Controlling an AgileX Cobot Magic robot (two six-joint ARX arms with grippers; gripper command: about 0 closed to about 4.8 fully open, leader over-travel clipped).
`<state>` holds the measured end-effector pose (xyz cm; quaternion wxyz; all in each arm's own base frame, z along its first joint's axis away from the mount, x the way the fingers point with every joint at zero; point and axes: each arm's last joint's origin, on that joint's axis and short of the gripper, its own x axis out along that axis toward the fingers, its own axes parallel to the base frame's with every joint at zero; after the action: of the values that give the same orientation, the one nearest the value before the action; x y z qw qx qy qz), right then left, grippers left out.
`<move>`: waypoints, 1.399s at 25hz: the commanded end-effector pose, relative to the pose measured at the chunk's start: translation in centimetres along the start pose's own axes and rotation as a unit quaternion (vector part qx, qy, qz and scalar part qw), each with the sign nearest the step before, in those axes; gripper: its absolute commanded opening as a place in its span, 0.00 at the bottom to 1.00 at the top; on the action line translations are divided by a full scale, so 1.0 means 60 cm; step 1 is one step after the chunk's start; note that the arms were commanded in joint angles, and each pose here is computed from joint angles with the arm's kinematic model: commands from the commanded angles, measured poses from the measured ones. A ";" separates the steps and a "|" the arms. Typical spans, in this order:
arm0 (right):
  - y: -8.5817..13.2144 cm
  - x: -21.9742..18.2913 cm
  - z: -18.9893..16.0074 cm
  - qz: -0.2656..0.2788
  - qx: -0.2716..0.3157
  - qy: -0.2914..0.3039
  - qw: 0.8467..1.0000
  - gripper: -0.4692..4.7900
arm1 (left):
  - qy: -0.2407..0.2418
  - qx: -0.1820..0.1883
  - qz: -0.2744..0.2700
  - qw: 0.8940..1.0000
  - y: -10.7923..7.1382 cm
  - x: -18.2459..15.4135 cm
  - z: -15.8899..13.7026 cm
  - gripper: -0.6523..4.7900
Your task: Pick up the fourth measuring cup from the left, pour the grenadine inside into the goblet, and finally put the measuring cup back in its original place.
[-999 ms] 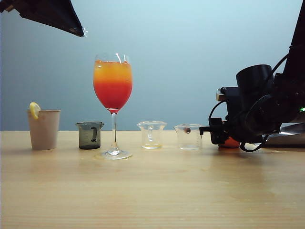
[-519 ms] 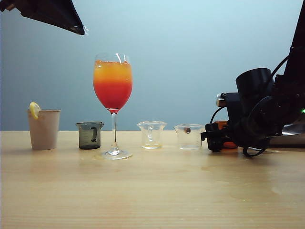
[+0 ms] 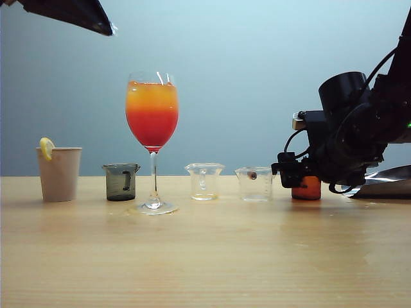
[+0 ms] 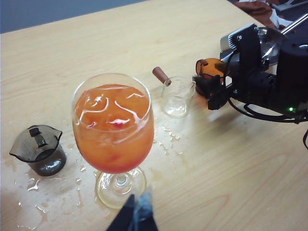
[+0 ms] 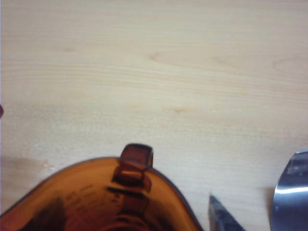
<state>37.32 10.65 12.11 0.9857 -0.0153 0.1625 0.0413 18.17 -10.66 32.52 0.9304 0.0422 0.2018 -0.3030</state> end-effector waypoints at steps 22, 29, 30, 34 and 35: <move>-0.017 -0.119 0.021 0.045 0.000 0.005 0.999 0.81 | -0.043 -0.030 0.002 0.999 -0.008 -0.071 0.007 0.11; -0.026 -0.179 0.056 0.064 -0.009 0.072 0.995 0.09 | -0.102 -0.024 0.002 0.994 -0.015 -0.139 0.007 0.11; -0.027 -0.188 0.062 0.068 -0.009 0.076 0.995 0.09 | -0.107 -0.023 0.002 0.994 -0.016 -0.146 0.006 0.11; -0.033 -0.246 0.096 0.113 -0.006 0.077 0.991 0.09 | -0.128 -0.021 0.001 0.991 -0.020 -0.177 -0.018 0.11; -0.034 -0.256 0.101 0.118 -0.007 0.075 0.990 0.09 | -0.130 -0.021 0.000 0.991 -0.020 -0.180 -0.025 0.11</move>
<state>25.49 7.77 22.36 0.9619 -0.0075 0.2326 0.1438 9.32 -5.62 35.93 0.9496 -0.0152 0.0855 -0.3013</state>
